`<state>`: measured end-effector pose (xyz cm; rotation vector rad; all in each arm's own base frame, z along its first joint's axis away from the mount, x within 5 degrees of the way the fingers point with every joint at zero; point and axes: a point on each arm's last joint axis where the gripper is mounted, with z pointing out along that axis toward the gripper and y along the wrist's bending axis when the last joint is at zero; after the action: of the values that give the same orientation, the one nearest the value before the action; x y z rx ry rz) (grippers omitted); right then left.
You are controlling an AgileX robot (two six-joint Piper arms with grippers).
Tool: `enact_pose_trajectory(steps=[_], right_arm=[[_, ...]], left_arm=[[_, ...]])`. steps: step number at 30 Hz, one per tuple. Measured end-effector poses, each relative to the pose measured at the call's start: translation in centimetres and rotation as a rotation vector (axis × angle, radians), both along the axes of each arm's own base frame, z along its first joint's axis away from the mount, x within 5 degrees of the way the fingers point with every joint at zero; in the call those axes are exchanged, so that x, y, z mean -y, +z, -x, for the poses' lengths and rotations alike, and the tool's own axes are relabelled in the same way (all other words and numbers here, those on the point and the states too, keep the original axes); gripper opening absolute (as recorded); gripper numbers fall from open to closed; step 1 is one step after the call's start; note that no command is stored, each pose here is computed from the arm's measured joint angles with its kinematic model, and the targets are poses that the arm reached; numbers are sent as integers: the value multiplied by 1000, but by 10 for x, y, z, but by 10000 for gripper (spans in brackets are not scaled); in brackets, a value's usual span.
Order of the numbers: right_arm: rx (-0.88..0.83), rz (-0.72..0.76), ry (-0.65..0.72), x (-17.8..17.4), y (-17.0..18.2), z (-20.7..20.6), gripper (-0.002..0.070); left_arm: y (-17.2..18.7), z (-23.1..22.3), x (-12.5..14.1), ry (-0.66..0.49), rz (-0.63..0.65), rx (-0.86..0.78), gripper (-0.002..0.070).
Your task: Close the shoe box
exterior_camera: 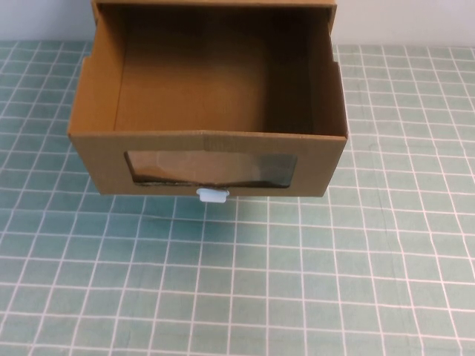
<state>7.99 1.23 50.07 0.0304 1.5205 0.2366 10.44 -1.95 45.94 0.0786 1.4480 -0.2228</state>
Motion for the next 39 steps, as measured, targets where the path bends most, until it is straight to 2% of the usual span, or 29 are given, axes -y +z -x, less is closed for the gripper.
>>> enact_pose_trajectory(steps=[2,5,10,14,18,24,28,33,36,39], right_arm=[[-135,45,-6,2,-12,-28,-14],[-250,97,-4,5,-26,-59,-14],[-315,87,22,4,-35,-78,-14],[-347,54,87,-1,-40,-89,-14],[-401,271,218,-14,-54,-105,-14],[-506,534,502,-48,-71,-126,-14],[-467,661,688,-82,-69,-130,-14],[-436,758,898,-134,-80,-123,-14],[-449,858,969,-164,-95,-118,-14],[-435,931,960,-190,-104,-112,-14]], left_arm=[[-6,-20,3,2,-23,-54,-5],[-13,-44,7,2,-17,-100,-5],[-22,-70,12,-12,28,-166,-5],[-24,-96,18,-29,-42,-272,-5],[-17,-126,26,-80,-179,-380,-5],[3,-176,50,-285,-292,-461,-5],[4,-211,67,-428,-294,-487,-5],[-13,-255,82,-538,-262,-560,-5],[-26,-277,89,-585,-245,-600,-5],[-37,-295,93,-605,-236,-621,-5]])
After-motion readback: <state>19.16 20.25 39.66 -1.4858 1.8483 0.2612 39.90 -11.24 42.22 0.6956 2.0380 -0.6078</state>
